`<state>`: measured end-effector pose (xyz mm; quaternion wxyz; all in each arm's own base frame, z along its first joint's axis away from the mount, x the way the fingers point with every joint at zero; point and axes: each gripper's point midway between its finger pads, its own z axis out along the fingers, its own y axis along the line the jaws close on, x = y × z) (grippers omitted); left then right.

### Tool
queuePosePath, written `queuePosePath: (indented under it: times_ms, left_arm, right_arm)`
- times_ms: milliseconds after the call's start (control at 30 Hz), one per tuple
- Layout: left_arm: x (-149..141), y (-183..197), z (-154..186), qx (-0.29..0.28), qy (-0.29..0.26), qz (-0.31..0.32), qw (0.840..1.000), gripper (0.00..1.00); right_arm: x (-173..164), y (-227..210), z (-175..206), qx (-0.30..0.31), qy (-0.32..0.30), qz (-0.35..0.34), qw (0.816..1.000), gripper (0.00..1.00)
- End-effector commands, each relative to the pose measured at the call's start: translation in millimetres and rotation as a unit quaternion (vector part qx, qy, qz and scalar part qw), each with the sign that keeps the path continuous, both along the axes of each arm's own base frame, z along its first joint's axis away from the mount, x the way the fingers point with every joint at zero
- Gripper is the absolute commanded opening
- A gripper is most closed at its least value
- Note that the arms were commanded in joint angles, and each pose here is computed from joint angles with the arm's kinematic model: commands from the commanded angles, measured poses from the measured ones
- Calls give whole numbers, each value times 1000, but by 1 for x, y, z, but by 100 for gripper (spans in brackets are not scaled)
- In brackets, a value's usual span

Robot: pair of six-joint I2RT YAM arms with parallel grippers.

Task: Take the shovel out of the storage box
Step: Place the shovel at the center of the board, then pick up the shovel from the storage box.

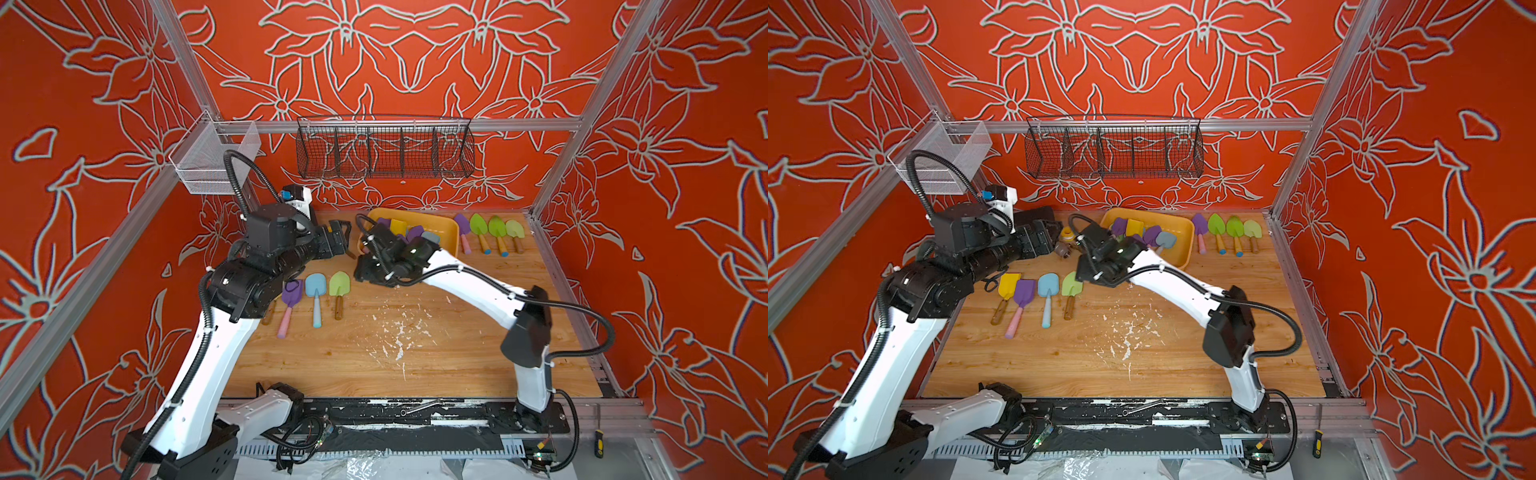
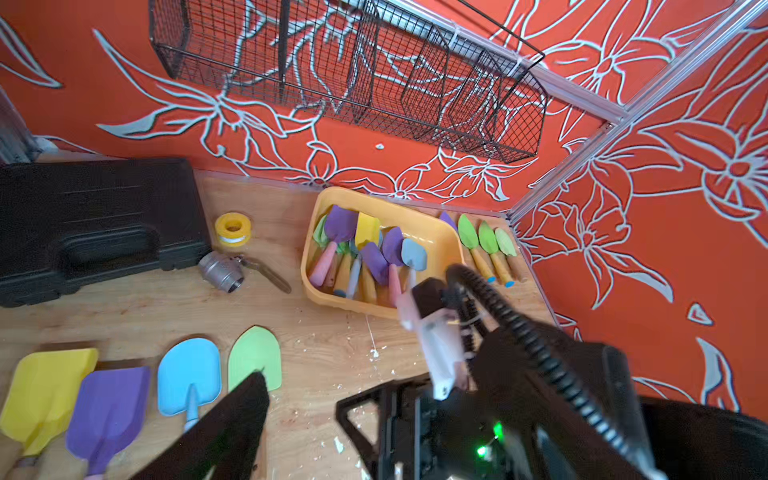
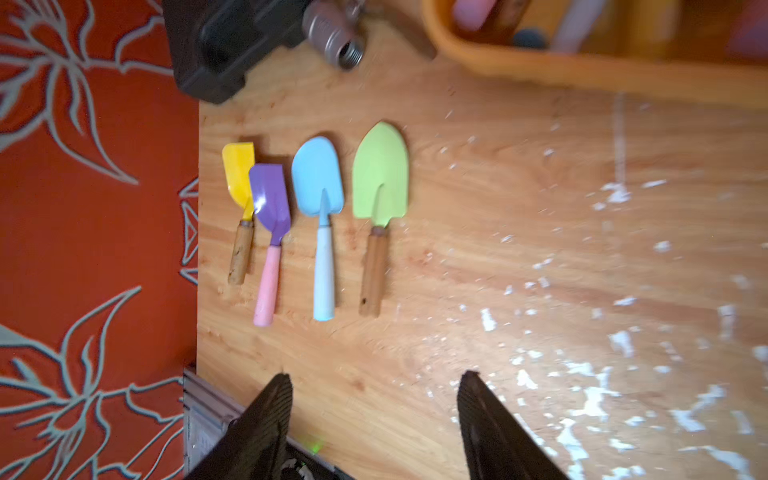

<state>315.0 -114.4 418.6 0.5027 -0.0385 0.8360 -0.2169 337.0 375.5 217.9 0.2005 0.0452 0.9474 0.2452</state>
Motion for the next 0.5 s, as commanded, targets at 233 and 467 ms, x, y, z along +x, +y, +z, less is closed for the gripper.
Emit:
queuePosePath:
  times_ms: [233, 467]
  left_arm:
    - [29, -84, -40, 91, 36, -106, 989, 92]
    - [19, -116, -62, 130, 41, -153, 979, 92]
  right_arm:
    - [89, -153, -47, -76, 46, -99, 991, 56]
    - [144, -166, -96, -84, 69, -125, 986, 52]
